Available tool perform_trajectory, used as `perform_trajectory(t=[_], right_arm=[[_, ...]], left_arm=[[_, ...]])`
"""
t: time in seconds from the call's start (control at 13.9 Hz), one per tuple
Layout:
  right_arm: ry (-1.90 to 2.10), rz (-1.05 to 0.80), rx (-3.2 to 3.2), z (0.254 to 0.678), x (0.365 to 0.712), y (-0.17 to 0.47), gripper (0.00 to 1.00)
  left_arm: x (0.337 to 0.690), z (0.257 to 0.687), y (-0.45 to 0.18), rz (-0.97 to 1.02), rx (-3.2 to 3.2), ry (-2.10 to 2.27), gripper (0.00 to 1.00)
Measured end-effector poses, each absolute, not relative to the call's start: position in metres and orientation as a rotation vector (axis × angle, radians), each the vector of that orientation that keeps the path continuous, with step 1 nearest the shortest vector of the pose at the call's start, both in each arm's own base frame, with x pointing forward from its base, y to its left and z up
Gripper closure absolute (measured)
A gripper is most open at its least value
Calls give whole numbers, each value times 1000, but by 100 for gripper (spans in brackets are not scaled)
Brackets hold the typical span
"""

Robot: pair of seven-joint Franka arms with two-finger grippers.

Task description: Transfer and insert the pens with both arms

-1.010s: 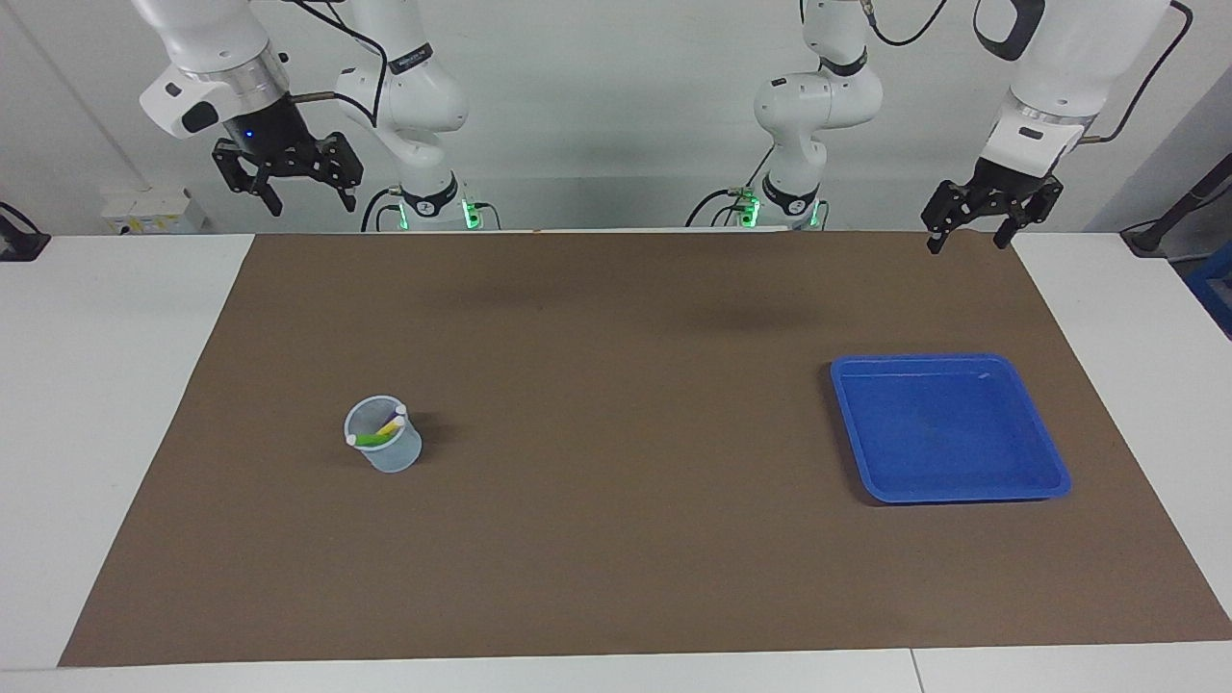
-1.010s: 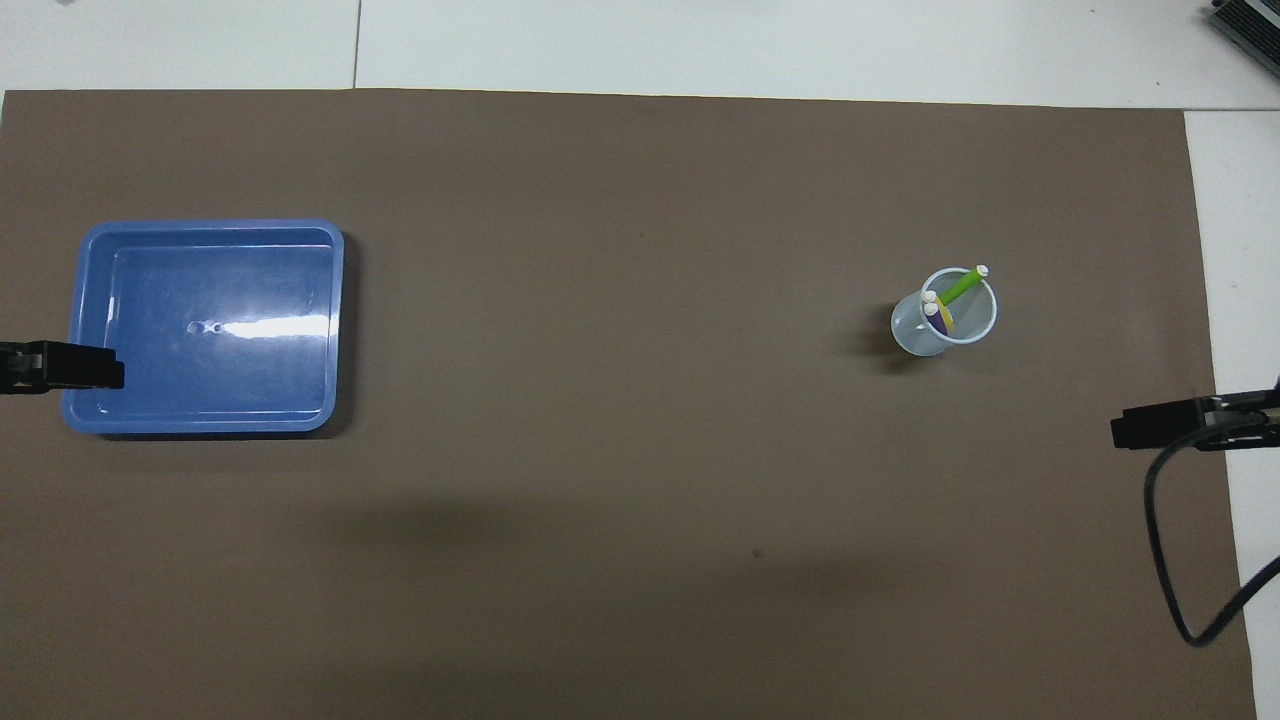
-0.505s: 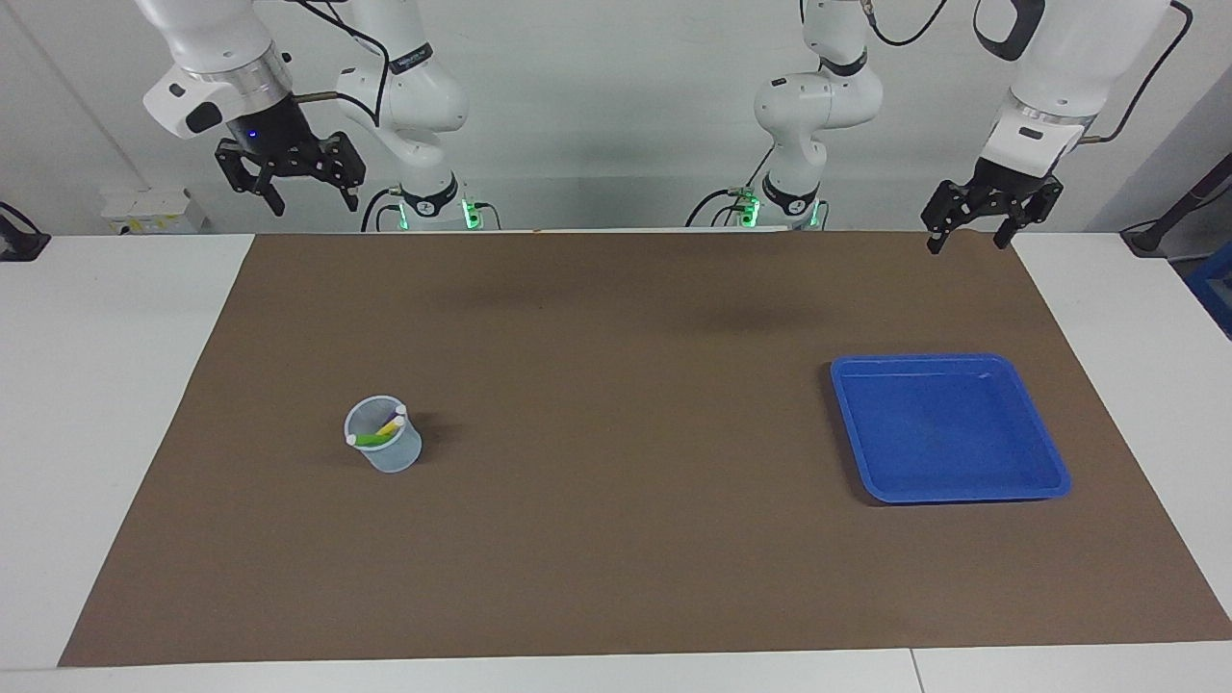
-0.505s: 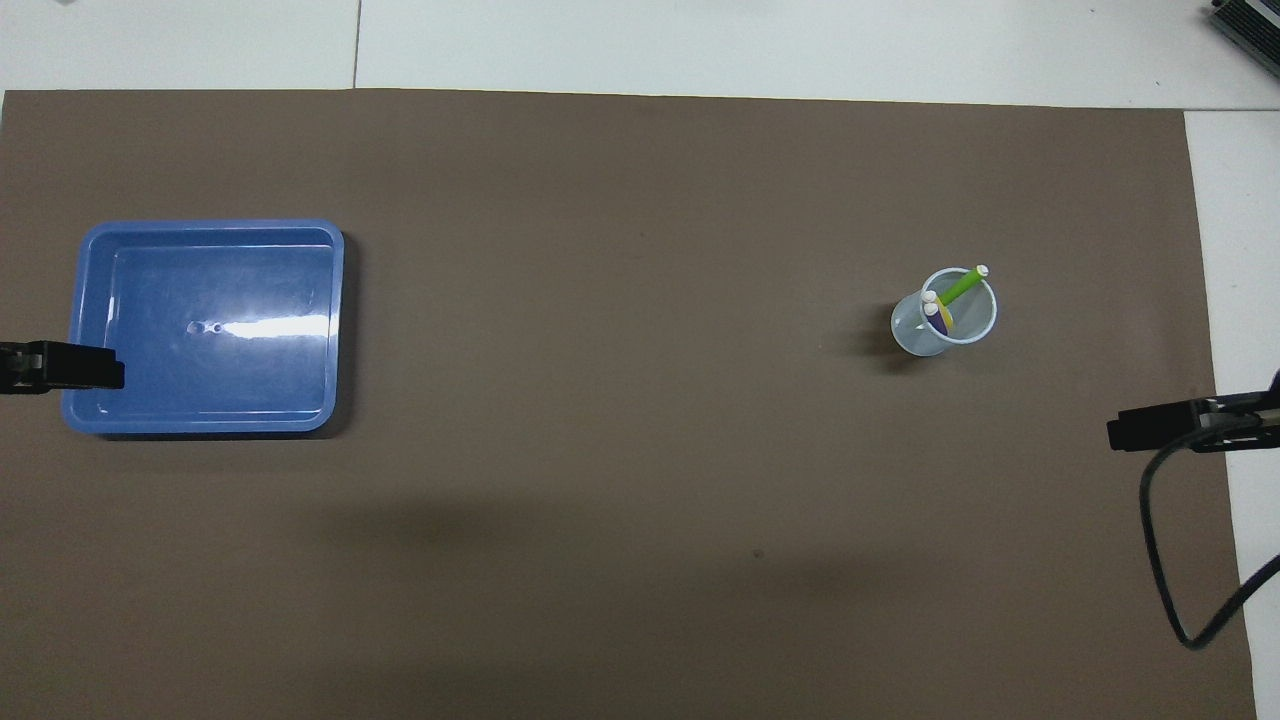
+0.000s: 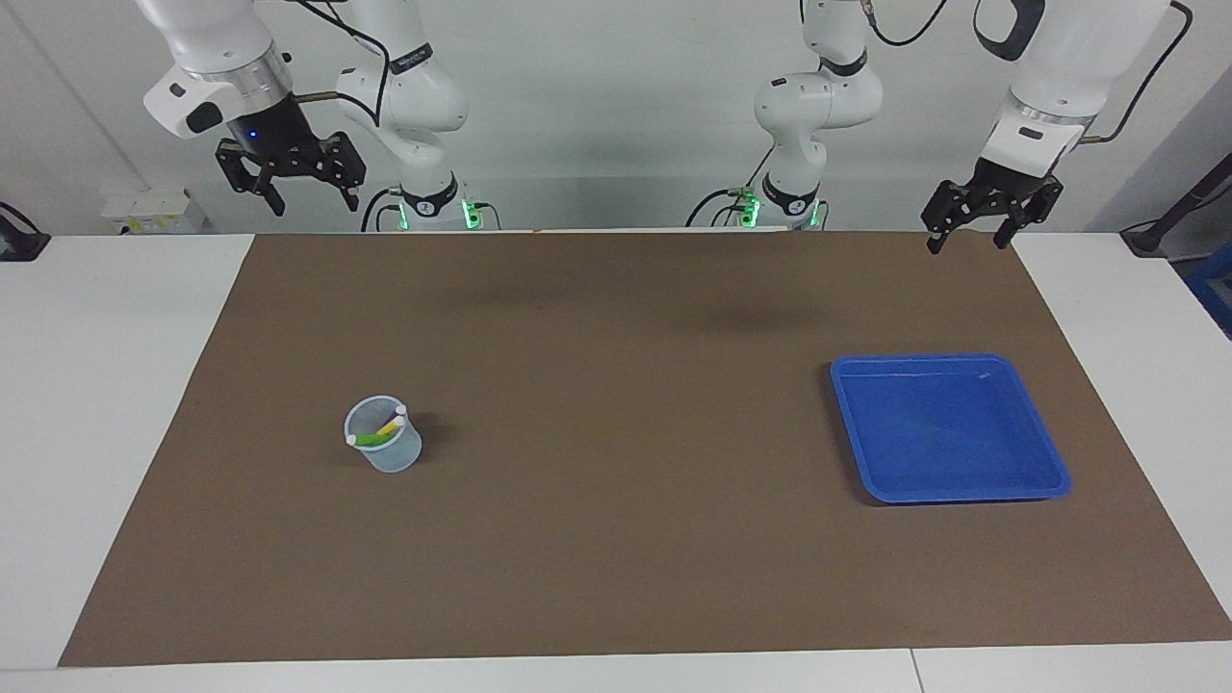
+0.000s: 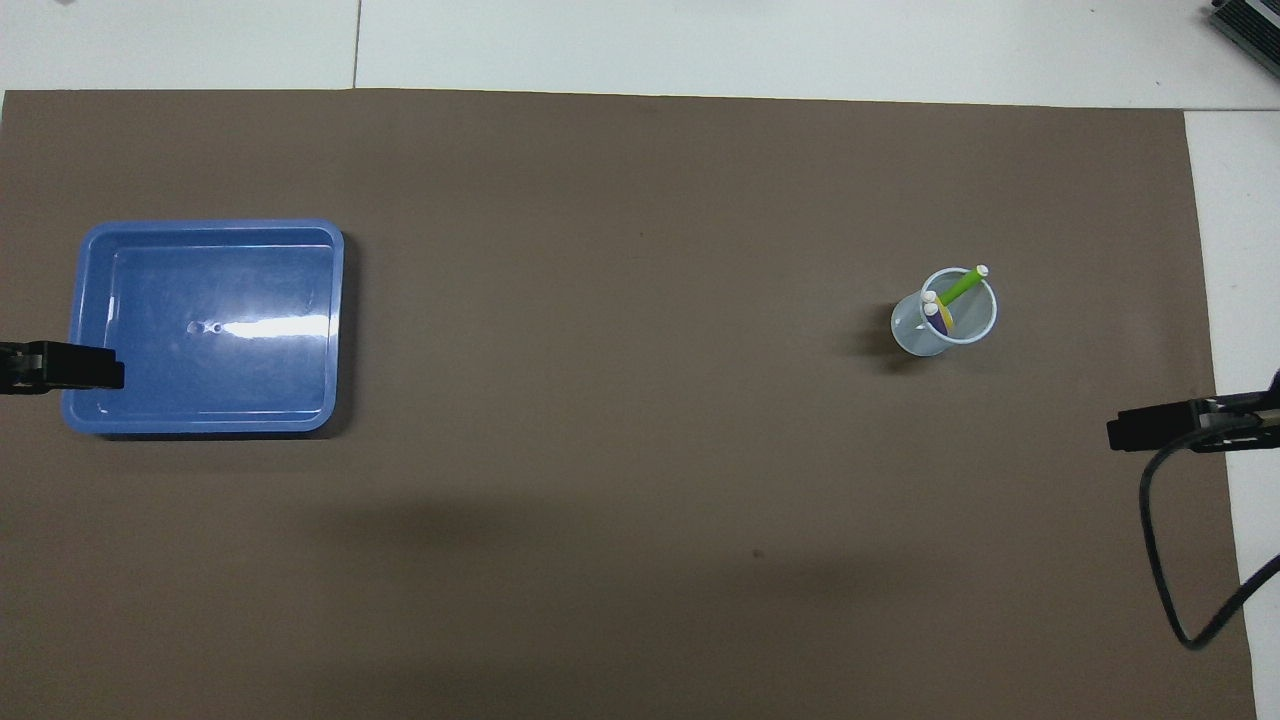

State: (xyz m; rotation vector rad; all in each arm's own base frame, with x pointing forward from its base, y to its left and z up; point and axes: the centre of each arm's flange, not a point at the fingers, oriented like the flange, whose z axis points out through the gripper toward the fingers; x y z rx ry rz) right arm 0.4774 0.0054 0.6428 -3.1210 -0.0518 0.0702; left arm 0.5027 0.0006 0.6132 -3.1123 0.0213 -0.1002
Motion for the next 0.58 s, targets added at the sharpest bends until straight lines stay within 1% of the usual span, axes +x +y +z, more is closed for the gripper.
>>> perform_trajectory(t=[0.58], right_arm=[[-55, 50, -3123, 645, 477, 7, 0]], left_arm=[[503, 613, 1, -100, -3112, 21, 0]])
